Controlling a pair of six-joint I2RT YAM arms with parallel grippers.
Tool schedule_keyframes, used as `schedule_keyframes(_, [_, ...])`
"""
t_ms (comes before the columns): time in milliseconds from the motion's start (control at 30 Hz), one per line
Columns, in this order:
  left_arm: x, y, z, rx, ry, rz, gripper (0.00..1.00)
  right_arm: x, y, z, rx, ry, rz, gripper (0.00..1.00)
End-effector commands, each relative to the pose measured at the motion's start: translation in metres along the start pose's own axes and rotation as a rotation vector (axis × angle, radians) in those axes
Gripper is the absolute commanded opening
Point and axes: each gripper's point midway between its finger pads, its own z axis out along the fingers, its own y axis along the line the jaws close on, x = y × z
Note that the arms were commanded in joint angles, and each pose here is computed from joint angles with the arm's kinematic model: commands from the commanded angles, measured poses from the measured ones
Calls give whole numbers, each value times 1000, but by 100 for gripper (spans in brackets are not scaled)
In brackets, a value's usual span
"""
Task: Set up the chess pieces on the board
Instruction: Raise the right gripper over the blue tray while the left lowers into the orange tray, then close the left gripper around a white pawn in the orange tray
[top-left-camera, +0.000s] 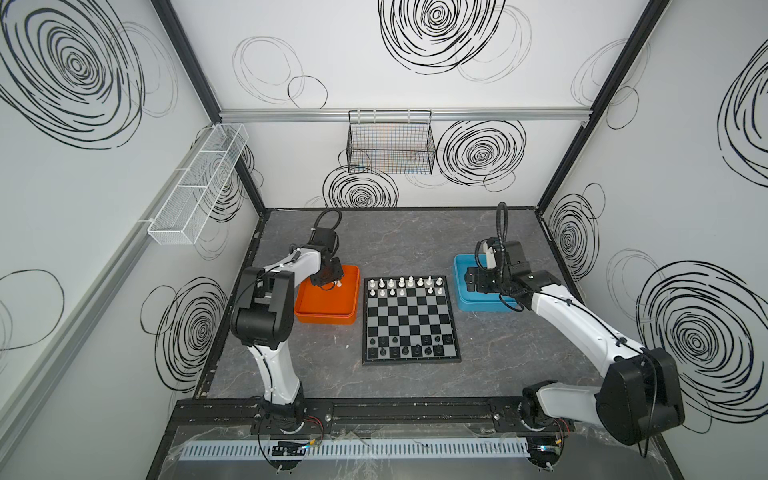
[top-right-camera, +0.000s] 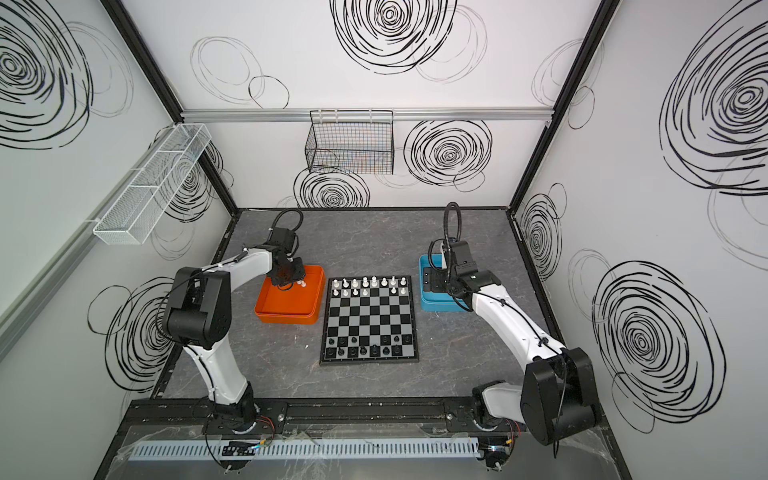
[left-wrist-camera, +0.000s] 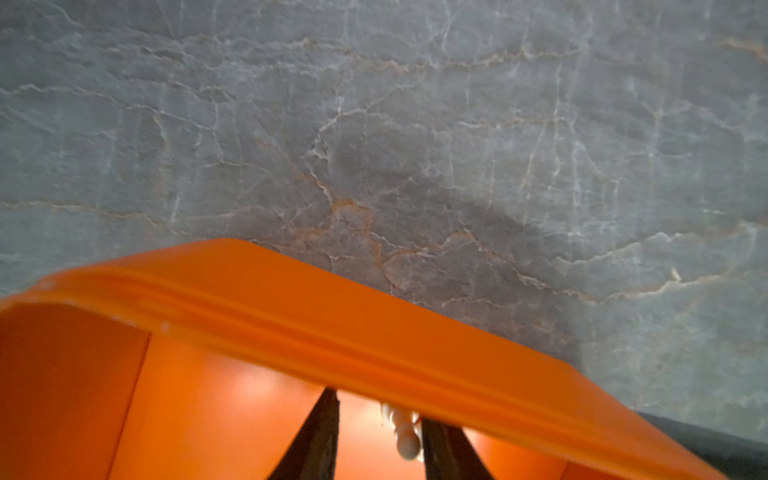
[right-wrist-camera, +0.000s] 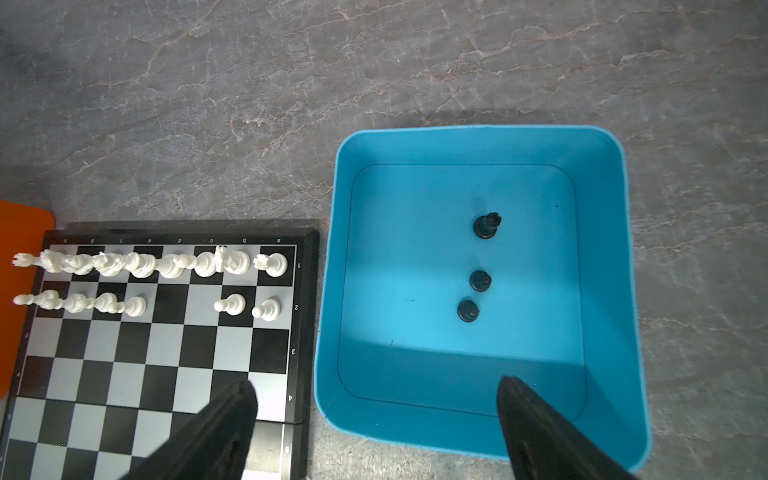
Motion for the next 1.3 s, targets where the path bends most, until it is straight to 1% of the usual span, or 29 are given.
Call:
schedule_keyframes(0, [-2, -1, 3, -19, 0, 4, 33, 0, -2, 4, 5, -1, -9, 95])
schedule_keyframes(133, [0, -4, 5, -11, 4, 11, 28, 1, -3, 6, 10, 6, -6, 95])
schedule_keyframes(533, [6, -8, 6, -19, 11, 33, 21, 3, -3, 10, 11, 48, -6, 95])
schedule_keyframes(700, [7, -8, 5, -26, 11, 39, 15, 2, -3, 9, 12, 45, -5, 95])
schedule_keyframes(867, [8, -7, 2, -30, 13, 49, 11, 1, -3, 8, 11, 43, -6, 95])
schedule_keyframes(933, [9, -9, 0, -19, 18, 66, 10, 0, -2, 7, 10, 42, -6, 95])
schedule_keyframes(1067, [8, -3, -10, -46, 17, 84, 9, -3, -1, 5, 8, 43, -6, 95])
schedule_keyframes(1100, [8, -2, -13, -51, 13, 106, 9, -3, -1, 5, 8, 44, -5, 95])
schedule_keyframes(1267, [13, 3, -33, -51, 0, 125, 9, -7, 1, 2, 2, 42, -4, 95])
